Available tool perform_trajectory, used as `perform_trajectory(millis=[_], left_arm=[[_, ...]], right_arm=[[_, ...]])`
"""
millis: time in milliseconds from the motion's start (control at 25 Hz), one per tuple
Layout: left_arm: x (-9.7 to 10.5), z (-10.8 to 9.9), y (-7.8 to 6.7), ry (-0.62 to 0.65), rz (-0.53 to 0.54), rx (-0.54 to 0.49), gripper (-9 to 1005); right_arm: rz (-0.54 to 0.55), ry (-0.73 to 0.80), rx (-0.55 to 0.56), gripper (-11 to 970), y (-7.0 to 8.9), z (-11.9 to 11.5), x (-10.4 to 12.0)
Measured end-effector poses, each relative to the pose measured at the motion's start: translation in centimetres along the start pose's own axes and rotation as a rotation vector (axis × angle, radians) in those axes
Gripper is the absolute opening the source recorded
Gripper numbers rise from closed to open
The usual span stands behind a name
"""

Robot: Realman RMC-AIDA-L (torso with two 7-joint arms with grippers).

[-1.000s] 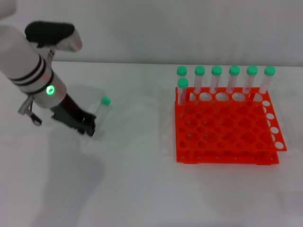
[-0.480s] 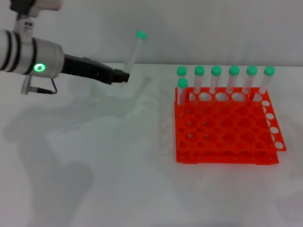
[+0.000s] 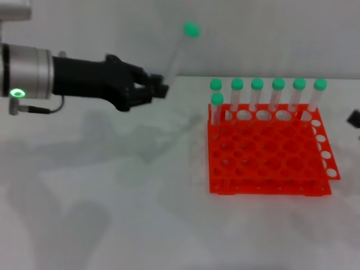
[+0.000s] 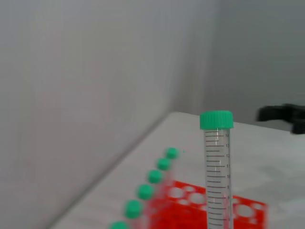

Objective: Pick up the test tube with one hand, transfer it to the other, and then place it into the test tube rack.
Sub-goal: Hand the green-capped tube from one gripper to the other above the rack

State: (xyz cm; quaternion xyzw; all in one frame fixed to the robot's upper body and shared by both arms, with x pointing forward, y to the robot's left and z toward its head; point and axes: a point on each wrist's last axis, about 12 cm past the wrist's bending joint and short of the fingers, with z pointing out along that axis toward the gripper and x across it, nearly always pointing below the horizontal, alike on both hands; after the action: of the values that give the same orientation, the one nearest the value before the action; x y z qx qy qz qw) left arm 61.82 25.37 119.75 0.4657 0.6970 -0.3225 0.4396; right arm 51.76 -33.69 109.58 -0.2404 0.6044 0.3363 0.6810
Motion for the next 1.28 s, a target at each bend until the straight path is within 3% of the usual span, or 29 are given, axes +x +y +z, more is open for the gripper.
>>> perform_trajectory(millis=[160,320,600,1280], left_arm=[[-0.4,1.8,-0.5,0.049,0.0,0.093,187],[-1.2,3.8,-0.8,0.133,-0.017,0.169,188],[-2.3,7.2,-1.1,0.27,-0.032,0.227,187],[-2.8,11.2,-2.2,0.307,0.03,0.286,186]], right_arm=[[0.068,0.065,-0.136,709,0.8,2.8,0.3],[0.106,0.102,-0.199,709,1.7,4.7,0.9],[0.147,0.109,-0.217,709,2.6,5.7,1.6],[0.198,0.125,-0.249,710,3.5,7.7,2.0]])
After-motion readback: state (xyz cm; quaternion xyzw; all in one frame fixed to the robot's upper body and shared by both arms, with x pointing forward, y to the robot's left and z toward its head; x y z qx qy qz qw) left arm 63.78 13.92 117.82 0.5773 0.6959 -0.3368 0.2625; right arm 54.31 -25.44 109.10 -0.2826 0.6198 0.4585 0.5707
